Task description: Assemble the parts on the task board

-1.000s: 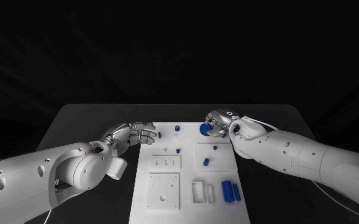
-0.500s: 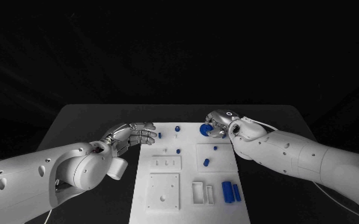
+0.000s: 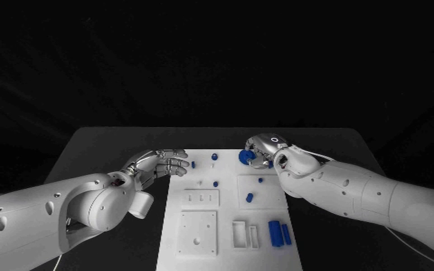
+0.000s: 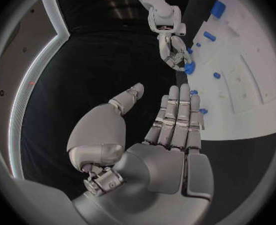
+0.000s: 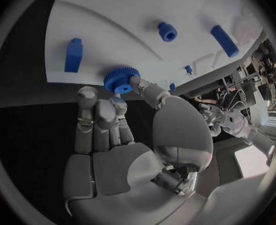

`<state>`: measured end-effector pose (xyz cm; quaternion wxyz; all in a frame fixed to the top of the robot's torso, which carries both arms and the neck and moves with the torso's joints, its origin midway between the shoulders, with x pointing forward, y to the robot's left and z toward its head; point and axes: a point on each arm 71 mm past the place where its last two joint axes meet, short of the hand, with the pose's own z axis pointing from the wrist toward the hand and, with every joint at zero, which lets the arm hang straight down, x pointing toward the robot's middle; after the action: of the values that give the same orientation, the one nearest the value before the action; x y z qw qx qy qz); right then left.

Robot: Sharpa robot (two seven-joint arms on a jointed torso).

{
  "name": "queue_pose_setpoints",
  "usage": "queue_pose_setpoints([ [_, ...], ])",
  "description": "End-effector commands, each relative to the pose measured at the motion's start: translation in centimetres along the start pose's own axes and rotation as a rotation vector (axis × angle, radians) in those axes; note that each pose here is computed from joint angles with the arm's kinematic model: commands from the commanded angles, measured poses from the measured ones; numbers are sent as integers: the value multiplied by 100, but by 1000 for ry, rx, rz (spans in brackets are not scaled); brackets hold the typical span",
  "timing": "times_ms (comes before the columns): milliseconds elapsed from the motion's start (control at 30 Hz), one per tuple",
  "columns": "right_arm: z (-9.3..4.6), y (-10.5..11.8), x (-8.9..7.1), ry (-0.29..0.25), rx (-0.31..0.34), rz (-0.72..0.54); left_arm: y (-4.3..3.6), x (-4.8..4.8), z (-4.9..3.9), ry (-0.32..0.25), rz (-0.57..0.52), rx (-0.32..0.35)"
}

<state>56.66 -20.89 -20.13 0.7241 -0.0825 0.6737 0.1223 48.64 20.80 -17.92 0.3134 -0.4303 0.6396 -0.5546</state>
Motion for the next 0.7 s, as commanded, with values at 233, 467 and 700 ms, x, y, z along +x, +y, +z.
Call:
queue_pose_setpoints([
  [233, -7, 221, -168, -83, -62, -32, -10, 15, -8, 12, 3, 8],
  [467, -25, 524, -188, -109, -146, -63, -10, 9, -14, 10, 3, 8],
  [700, -23, 778, -133, -135, -202, -94, -11, 20, -12, 13, 3, 9],
])
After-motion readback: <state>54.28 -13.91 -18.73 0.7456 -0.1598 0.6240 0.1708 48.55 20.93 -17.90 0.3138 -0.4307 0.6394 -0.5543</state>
